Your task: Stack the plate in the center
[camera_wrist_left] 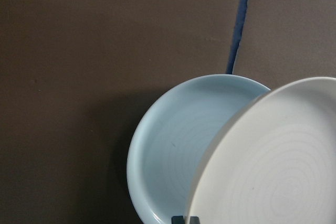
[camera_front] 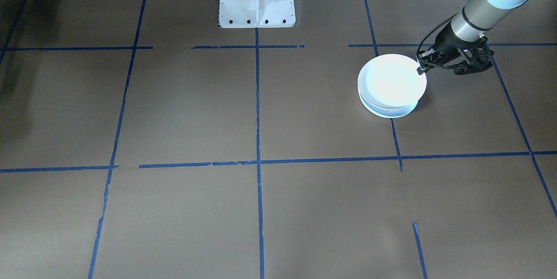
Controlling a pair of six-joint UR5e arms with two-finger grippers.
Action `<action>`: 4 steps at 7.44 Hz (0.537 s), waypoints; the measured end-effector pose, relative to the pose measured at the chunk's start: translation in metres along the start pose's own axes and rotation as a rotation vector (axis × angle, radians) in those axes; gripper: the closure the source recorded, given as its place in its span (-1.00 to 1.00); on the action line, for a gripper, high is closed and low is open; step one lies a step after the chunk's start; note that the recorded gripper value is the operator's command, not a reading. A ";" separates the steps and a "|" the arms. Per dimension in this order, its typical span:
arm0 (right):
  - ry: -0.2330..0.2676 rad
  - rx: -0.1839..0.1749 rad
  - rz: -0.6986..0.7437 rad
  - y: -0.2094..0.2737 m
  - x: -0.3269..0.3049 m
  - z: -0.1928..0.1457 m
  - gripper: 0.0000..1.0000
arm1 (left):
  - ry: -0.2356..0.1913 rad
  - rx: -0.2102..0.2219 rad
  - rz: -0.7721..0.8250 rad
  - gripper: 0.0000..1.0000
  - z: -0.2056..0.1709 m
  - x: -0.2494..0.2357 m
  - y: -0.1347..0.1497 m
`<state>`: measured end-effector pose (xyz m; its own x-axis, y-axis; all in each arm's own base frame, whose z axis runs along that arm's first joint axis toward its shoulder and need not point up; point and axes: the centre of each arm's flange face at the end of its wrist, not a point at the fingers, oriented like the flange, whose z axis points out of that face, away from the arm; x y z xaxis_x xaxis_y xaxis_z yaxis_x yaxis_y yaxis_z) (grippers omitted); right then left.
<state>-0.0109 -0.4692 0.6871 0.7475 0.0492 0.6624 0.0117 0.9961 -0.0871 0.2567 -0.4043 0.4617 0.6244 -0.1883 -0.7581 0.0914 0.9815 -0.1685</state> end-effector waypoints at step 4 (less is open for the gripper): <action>0.000 0.000 0.000 0.000 0.000 0.000 -1.00 | -0.020 -0.007 0.047 -1.00 0.007 -0.012 -0.003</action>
<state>-0.0108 -0.4691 0.6872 0.7475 0.0493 0.6624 0.0116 0.9961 -0.0872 0.2546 -0.4050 0.4760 0.6429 -0.1407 -0.7529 0.0556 0.9890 -0.1373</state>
